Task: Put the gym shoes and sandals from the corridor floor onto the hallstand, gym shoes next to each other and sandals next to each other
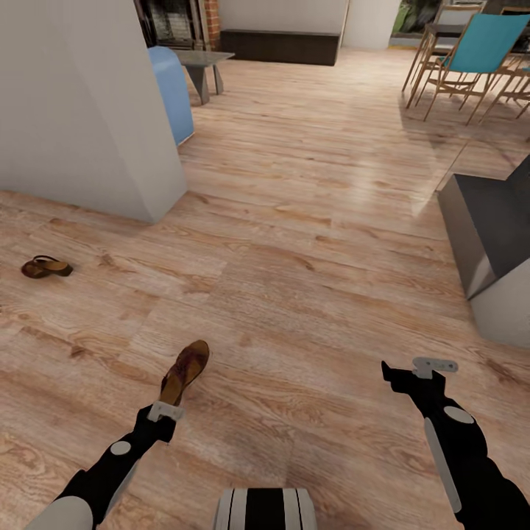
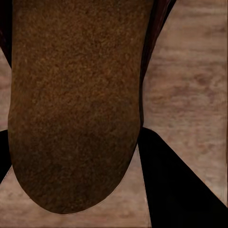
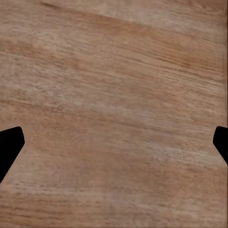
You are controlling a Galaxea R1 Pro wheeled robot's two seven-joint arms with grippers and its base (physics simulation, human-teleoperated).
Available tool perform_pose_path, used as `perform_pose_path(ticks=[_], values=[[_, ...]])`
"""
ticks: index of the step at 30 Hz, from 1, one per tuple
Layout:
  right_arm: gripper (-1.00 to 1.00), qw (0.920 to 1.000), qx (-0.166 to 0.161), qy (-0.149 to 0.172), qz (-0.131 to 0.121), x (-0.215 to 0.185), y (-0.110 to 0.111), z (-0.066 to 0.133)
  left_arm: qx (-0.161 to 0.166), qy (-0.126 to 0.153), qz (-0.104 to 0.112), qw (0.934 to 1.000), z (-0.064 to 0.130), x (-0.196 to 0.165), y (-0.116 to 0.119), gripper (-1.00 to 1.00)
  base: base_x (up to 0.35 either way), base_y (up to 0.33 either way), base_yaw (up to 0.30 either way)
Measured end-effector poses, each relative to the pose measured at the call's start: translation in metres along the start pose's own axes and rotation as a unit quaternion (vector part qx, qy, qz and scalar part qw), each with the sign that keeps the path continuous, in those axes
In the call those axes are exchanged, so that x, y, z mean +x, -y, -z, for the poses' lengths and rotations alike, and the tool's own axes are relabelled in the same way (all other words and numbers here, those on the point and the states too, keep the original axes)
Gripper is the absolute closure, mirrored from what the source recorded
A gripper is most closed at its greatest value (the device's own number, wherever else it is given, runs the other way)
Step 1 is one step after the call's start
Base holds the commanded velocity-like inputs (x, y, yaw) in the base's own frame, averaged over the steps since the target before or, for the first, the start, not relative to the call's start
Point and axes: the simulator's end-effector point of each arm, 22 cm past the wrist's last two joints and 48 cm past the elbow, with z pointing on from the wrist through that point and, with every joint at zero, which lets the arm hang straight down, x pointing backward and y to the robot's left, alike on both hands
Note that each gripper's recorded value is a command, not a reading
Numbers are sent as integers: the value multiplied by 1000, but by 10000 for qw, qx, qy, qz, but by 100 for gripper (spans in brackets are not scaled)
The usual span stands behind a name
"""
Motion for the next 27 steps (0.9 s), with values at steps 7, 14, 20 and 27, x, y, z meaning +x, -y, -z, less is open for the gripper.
perform_pose_path(ticks=[7, 14, 20, 27], values=[[-100, 9994, 171, 187, 240, -18, 12, 9, -341, 164, 423, 9984, 12, -9, -18, 100, 0, 0, 0], [-100, 9978, 268, 428, 433, -27, 17, 17, -739, 451, 568, 9946, 27, -16, -31, 100, 0, 0, 0], [-100, 9969, 245, 510, 539, 1, 20, 39, -918, 463, 689, 9923, 39, -5, -25, 100, 0, 0, 0], [-100, 9954, 113, 683, 659, 58, 21, 72, -1121, 418, 761, 9899, 56, 14, -24, 100, 0, 0, 0]])
